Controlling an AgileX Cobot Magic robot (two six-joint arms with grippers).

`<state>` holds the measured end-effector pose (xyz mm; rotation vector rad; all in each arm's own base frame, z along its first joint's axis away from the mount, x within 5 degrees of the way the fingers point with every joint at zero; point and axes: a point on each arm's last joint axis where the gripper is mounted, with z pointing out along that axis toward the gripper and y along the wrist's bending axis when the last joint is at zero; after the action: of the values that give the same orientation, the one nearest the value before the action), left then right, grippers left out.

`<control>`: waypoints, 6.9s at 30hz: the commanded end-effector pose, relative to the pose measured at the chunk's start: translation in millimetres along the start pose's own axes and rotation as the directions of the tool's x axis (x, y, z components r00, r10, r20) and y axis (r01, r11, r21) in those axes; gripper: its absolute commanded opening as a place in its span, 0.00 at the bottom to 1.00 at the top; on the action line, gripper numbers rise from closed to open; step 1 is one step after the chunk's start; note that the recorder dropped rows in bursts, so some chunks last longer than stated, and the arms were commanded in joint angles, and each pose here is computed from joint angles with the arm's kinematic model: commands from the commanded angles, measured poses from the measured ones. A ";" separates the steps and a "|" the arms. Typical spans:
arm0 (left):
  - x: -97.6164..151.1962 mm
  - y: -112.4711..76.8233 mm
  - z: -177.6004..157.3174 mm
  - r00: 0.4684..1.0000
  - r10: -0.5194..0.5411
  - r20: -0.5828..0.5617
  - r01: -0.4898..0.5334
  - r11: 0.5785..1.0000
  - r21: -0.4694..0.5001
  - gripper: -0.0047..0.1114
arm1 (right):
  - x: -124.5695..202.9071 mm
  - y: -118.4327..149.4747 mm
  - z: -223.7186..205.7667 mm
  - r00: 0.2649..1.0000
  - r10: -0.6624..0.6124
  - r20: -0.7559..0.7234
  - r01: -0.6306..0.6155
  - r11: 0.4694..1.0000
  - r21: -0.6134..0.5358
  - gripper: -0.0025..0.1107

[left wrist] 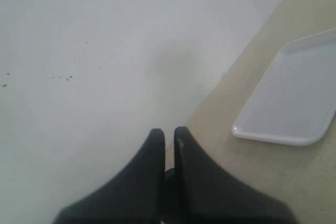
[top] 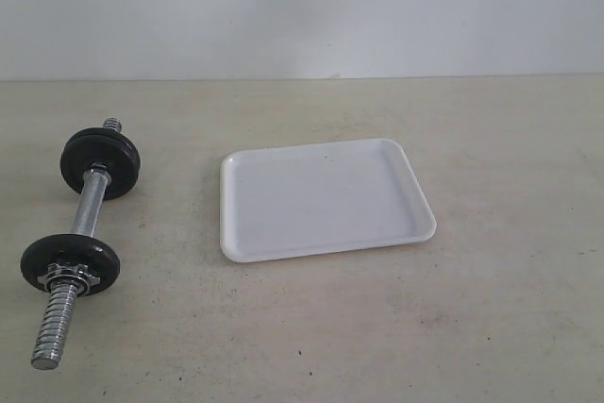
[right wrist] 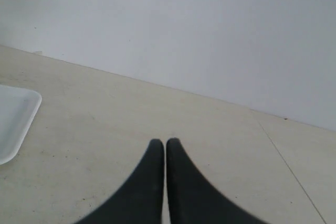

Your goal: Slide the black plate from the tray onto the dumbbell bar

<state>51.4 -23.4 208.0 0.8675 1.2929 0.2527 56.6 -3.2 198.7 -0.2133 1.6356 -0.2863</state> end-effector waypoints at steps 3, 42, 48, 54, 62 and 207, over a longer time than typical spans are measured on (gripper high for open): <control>0.7 -0.8 0.0 1.000 -0.002 0.001 0.002 1.000 0.002 0.08 | -1.1 -0.9 -0.5 1.000 0.000 0.010 0.000 1.000 0.012 0.02; 0.9 -0.6 0.0 1.000 -0.003 -0.002 0.003 1.000 -0.002 0.08 | -1.0 -0.6 -0.5 1.000 0.018 0.009 -0.018 1.000 0.009 0.02; 2.9 1.6 -0.1 0.999 -0.003 -0.039 0.001 0.999 -0.041 0.08 | -1.0 -0.6 -0.5 1.000 0.018 0.009 -0.018 1.000 0.009 0.02; 5.9 4.8 -0.6 0.996 -0.005 -0.091 -0.004 0.995 -0.097 0.08 | -1.0 -0.6 -0.5 1.000 0.018 0.009 -0.018 1.000 0.009 0.02; 10.7 10.0 -2.0 0.984 -0.015 -0.177 -0.019 0.982 -0.189 0.08 | -1.0 -0.6 -0.5 1.000 0.018 0.009 -0.018 1.000 0.009 0.02; 36.1 4.5 -10.8 0.699 -0.657 -0.283 0.478 0.723 -0.499 0.08 | -1.0 -0.6 -0.5 0.999 0.044 0.010 -0.045 0.999 0.009 0.02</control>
<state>53.8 6.4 185.9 0.0268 1.8006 0.2086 56.7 -2.8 198.7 -0.1753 1.6379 -0.2459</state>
